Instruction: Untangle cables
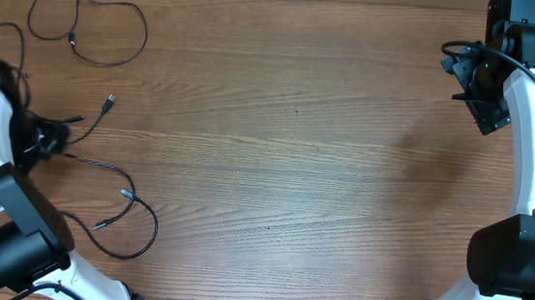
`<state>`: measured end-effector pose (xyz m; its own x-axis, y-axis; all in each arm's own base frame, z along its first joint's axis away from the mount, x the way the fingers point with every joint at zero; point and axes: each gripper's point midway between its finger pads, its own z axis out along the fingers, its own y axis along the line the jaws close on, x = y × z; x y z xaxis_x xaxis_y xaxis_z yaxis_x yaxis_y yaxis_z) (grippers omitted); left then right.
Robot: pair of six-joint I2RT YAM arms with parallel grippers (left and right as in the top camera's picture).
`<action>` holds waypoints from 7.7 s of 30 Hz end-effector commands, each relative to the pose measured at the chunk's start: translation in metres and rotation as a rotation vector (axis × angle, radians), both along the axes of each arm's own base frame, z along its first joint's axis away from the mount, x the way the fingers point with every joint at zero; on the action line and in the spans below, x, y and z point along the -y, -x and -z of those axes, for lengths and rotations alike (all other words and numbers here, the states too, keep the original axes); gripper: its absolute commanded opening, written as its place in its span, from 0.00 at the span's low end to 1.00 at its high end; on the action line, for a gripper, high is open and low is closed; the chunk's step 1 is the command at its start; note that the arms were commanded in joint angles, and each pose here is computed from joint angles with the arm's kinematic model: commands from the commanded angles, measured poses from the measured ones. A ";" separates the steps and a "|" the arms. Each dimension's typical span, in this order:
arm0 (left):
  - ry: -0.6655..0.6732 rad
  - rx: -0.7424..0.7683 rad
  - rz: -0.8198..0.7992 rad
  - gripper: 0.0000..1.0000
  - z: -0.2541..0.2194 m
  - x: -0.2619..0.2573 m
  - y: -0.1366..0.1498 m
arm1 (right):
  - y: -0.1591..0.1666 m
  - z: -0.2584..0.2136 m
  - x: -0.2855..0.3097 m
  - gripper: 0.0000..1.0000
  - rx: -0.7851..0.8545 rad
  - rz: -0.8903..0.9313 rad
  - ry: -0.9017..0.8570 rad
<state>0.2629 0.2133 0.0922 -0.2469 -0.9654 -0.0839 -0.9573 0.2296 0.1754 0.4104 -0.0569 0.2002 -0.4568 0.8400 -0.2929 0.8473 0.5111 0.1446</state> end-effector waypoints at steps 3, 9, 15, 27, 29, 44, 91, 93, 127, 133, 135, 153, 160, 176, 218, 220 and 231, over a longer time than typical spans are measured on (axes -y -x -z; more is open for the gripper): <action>-0.230 -0.059 -0.200 0.98 -0.007 -0.068 0.037 | -0.001 -0.005 0.002 1.00 0.015 -0.001 0.012; -0.278 -0.067 -0.250 0.98 -0.007 -0.109 0.068 | -0.001 -0.005 0.002 1.00 0.015 -0.001 0.012; -0.278 -0.104 -0.090 0.98 -0.002 -0.141 0.089 | -0.001 -0.005 0.002 1.00 0.015 -0.001 0.012; -0.025 -0.101 0.371 0.92 0.072 -0.140 0.102 | -0.001 -0.005 0.002 1.00 0.015 -0.001 0.012; -0.012 -0.105 0.369 0.93 0.082 -0.142 0.105 | -0.001 -0.005 0.002 1.00 0.015 -0.001 0.012; 0.107 0.135 0.484 0.86 0.123 -0.147 0.106 | -0.001 -0.005 0.002 1.00 0.015 -0.001 0.012; -0.183 0.728 0.680 0.95 -0.027 -0.185 -0.075 | -0.001 -0.005 0.002 1.00 0.015 -0.001 0.012; -0.109 0.750 0.623 1.00 -0.024 -0.167 -0.083 | -0.001 -0.005 0.002 1.00 0.015 -0.001 0.012; -0.014 0.281 0.126 1.00 0.045 -0.042 -0.107 | -0.001 -0.005 0.002 1.00 0.014 -0.002 0.012; -0.050 0.267 0.114 0.99 0.063 -0.046 -0.101 | -0.001 -0.005 0.002 1.00 0.015 -0.001 0.012; -0.058 0.267 0.110 0.95 0.069 -0.048 -0.099 | -0.001 -0.005 0.002 1.00 0.015 -0.001 0.012; -0.088 0.306 0.111 0.49 0.069 -0.055 -0.107 | -0.001 -0.005 0.002 1.00 0.015 -0.001 0.012; -0.099 0.315 0.112 0.38 0.068 -0.057 -0.110 | -0.001 -0.005 0.002 1.00 0.015 -0.001 0.012; -0.112 0.332 0.113 0.34 0.067 -0.060 -0.114 | -0.001 -0.005 0.002 1.00 0.015 -0.001 0.012; -0.154 0.341 0.146 0.04 0.069 -0.067 -0.117 | -0.001 -0.005 0.002 1.00 0.015 -0.001 0.012; -0.155 0.333 0.147 0.04 0.064 -0.068 -0.117 | -0.001 -0.005 0.002 1.00 0.014 -0.002 0.012; -0.105 0.316 0.090 0.04 0.009 -0.065 -0.117 | -0.001 -0.005 0.002 1.00 0.015 -0.002 0.012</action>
<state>0.3763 0.2712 0.0533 -0.3240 -0.9141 -0.2440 -0.9347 0.3491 -0.0666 0.4104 -0.0570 0.2003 -0.4567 0.8399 -0.2932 0.8473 0.5111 0.1444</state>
